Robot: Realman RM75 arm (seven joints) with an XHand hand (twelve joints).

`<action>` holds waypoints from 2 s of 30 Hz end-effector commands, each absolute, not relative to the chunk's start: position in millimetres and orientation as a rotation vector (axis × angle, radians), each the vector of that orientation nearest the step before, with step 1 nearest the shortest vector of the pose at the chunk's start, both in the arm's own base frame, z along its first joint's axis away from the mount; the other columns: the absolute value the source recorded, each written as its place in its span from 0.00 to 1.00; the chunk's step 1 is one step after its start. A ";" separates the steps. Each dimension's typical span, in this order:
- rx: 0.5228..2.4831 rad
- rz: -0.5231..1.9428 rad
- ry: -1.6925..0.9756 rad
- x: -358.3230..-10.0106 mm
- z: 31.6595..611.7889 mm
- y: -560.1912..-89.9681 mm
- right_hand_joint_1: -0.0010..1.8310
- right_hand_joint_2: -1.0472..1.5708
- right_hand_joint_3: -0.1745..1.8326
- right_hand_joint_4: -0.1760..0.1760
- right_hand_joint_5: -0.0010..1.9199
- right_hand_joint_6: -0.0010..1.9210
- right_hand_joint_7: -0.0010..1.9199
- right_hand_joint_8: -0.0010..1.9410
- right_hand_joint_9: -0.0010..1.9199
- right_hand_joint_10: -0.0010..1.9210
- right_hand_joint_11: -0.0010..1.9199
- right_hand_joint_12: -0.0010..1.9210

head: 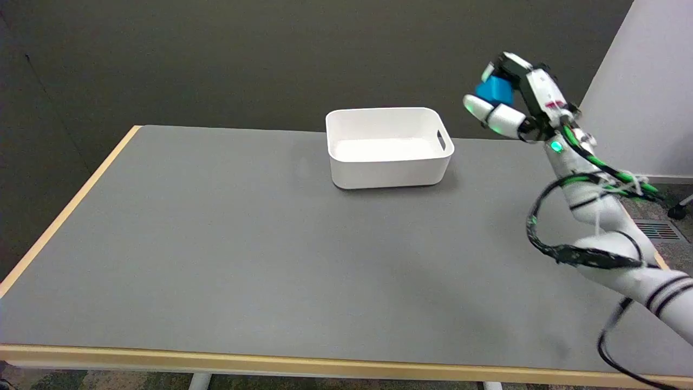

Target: Place blue wooden cube into white box.

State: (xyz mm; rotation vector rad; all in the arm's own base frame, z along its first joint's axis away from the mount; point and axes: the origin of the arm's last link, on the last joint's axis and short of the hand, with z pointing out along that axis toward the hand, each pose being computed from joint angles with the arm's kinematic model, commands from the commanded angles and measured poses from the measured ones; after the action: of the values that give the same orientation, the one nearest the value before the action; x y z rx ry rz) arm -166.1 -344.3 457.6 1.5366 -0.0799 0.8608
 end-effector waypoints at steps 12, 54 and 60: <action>1.676 0.342 -0.048 -198.9 329.6 -515.0 0.61 0.89 0.20 0.00 0.26 0.89 0.29 0.89 0.39 0.97 0.00 1.00; 0.747 1.719 -0.569 -291.5 446.1 -222.6 0.21 0.68 0.58 0.89 0.14 0.31 0.20 0.26 0.18 0.38 0.09 0.58; 0.741 1.784 -0.433 -317.7 434.6 -152.1 0.21 0.68 0.59 0.93 0.16 0.36 0.21 0.27 0.20 0.40 0.12 0.62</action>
State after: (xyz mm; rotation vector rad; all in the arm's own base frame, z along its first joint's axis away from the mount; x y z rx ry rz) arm -258.5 -402.5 368.2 1.3132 -0.5568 1.0927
